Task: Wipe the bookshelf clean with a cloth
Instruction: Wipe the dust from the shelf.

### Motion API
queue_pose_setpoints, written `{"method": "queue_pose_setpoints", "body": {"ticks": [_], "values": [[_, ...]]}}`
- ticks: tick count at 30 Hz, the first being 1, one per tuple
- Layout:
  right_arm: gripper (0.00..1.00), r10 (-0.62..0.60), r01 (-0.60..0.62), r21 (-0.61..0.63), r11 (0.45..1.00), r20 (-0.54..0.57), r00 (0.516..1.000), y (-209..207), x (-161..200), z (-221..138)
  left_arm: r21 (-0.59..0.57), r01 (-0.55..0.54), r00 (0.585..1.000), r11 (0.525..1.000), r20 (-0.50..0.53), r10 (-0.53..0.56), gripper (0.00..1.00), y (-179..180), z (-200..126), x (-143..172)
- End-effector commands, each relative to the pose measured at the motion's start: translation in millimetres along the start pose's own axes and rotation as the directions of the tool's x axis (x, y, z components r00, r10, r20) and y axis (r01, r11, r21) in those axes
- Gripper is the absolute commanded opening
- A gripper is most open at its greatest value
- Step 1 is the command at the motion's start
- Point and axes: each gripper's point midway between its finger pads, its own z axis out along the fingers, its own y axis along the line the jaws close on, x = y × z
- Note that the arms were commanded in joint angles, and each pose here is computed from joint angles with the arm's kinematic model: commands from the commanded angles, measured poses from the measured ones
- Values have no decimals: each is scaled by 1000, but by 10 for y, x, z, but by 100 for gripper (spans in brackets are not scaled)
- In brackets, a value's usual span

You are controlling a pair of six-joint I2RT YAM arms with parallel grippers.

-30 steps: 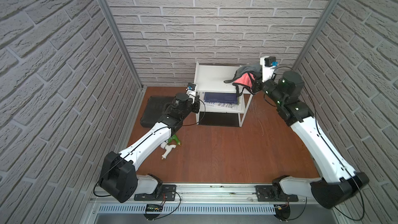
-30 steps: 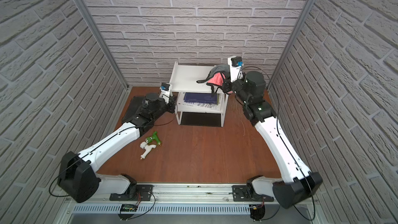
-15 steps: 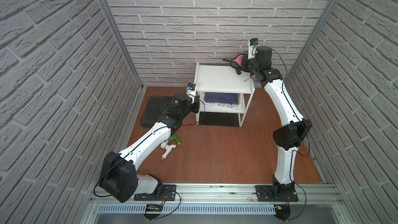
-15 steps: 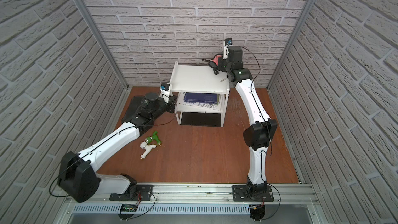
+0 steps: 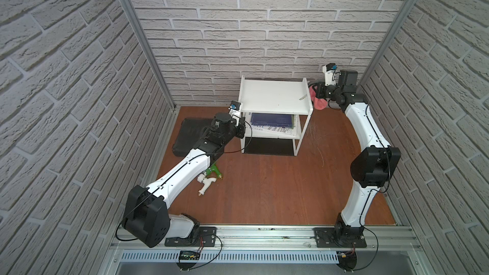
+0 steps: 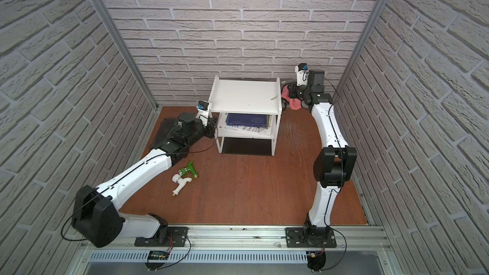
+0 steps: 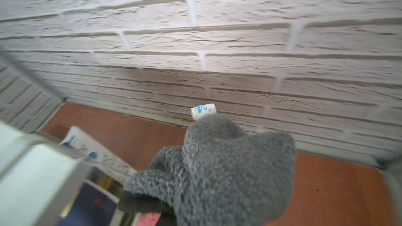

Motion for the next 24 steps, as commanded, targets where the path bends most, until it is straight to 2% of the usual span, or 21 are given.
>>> {"method": "queue_pose_setpoints", "body": {"ticks": [1, 7, 11, 15, 16, 17, 19, 20, 21, 22, 24], "values": [[3, -100, 167, -282, 945, 238, 966, 771, -662, -472, -129, 6, 995, 992, -97, -18, 0, 323, 18, 261], [2, -178, 255, -293, 922, 264, 948, 872, -468, -633, -147, 26, 995, 989, -88, -39, 0, 339, -38, 274], [3, -265, 356, -318, 879, 294, 918, 1054, -231, -962, -133, 35, 996, 991, -80, -45, 0, 312, -65, 266], [3, -319, 415, -340, 844, 304, 898, 1215, 175, -1306, -157, 45, 996, 987, -75, -57, 0, 327, -99, 246], [3, -326, 427, -308, 850, 329, 886, 1240, 183, -1442, -172, 50, 995, 984, -75, -64, 0, 343, -107, 248], [3, -327, 412, -233, 881, 329, 886, 1177, 200, -1523, -182, 54, 995, 982, -78, -69, 0, 358, -110, 251], [2, -313, 339, -51, 939, 278, 908, 1109, 208, -1742, -181, 57, 993, 982, -87, -74, 0, 351, -102, 257], [2, -333, 321, 87, 943, 256, 908, 1030, 187, -1849, -178, 55, 993, 982, -96, -73, 0, 338, -95, 262], [3, -370, 345, 139, 928, 251, 894, 1119, 202, -1940, -181, 52, 992, 982, -107, -72, 0, 333, -92, 264], [3, -398, 365, 165, 916, 278, 874, 1245, 159, -2044, -186, 47, 991, 981, -113, -69, 0, 329, -91, 262], [3, -407, 388, 126, 913, 334, 850, 1592, 30, -2144, -194, 42, 991, 980, -118, -65, 0, 327, -90, 266]]}}
